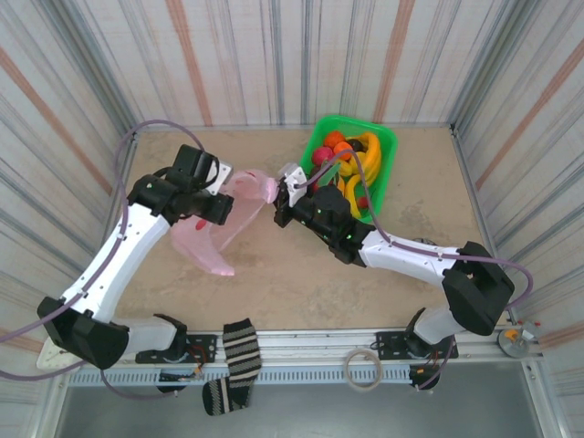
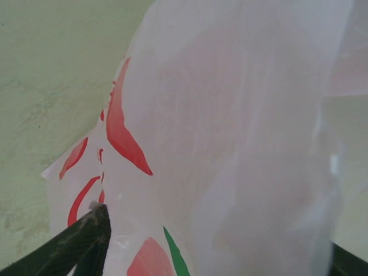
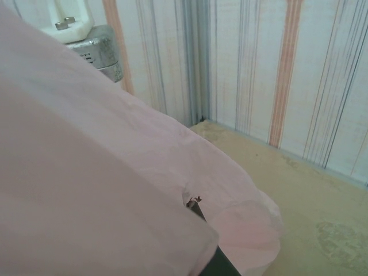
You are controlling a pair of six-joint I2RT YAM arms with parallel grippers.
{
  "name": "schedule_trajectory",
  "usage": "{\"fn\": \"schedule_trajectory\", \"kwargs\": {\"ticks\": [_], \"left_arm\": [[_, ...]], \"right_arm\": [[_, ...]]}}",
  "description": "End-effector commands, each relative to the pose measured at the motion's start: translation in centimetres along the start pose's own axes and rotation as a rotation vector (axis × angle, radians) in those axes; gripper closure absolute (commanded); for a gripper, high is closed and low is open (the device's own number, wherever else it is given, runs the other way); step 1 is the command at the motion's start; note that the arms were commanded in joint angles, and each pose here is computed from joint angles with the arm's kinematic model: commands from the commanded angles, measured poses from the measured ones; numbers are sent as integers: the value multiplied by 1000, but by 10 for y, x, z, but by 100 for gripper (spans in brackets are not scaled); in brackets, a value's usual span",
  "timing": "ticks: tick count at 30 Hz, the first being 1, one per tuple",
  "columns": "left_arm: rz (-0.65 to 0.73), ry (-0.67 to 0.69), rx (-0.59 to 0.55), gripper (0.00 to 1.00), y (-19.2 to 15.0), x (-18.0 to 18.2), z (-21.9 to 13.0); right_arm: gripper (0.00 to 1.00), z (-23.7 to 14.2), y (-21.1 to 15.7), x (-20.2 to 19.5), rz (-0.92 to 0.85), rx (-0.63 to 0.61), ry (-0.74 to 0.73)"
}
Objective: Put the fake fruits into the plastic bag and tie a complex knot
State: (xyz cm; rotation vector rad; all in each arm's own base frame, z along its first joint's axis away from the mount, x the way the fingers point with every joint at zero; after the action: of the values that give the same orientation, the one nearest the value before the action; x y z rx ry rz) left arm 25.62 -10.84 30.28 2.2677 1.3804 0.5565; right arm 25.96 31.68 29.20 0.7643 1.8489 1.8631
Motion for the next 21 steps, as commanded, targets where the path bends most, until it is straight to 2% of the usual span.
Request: {"fn": "schedule_trajectory", "kwargs": {"ticks": [1, 2, 5, 6, 7, 11, 15, 18, 21], "left_arm": [[36, 103, -90, 49, 13, 10, -6], [39, 120, -103, 62, 16, 12, -7], [51, 142, -123, 90, 20, 15, -14], [56, 143, -120, 97, 20, 15, -16], [58, 144, -117, 100, 19, 16, -20], [34, 116, -67, 100, 13, 18, -34], [-79, 87, 5, 100, 5, 24, -41], [-156, 62, 20, 100, 7, 24, -43], [-221, 29, 17, 100, 15, 23, -42]], "right_arm": [[100, -8, 19, -11, 125, -35, 0], [100, -10, 18, -19, 178, -27, 0], [100, -17, 12, -45, 328, 15, -20], [100, -18, 8, -53, 369, 41, -30], [100, -19, 2, -63, 412, 76, -51], [96, -20, -28, -105, 572, 203, -133], [89, -14, -37, -134, 686, 249, -140], [75, -11, -26, -135, 666, 236, -110], [55, -12, -18, -132, 665, 229, -82]]}}
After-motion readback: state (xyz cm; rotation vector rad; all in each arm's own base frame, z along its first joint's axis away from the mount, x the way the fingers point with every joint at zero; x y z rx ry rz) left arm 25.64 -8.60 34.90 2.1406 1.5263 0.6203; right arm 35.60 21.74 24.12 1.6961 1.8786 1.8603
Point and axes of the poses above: each hand's point on the last joint's axis, 136 mm out from that joint toward the fingers, its own z axis out along the fingers, its own x axis along the line the jaws close on, y = z × x, the point moved 7 cm from there along -z, back along the fingers
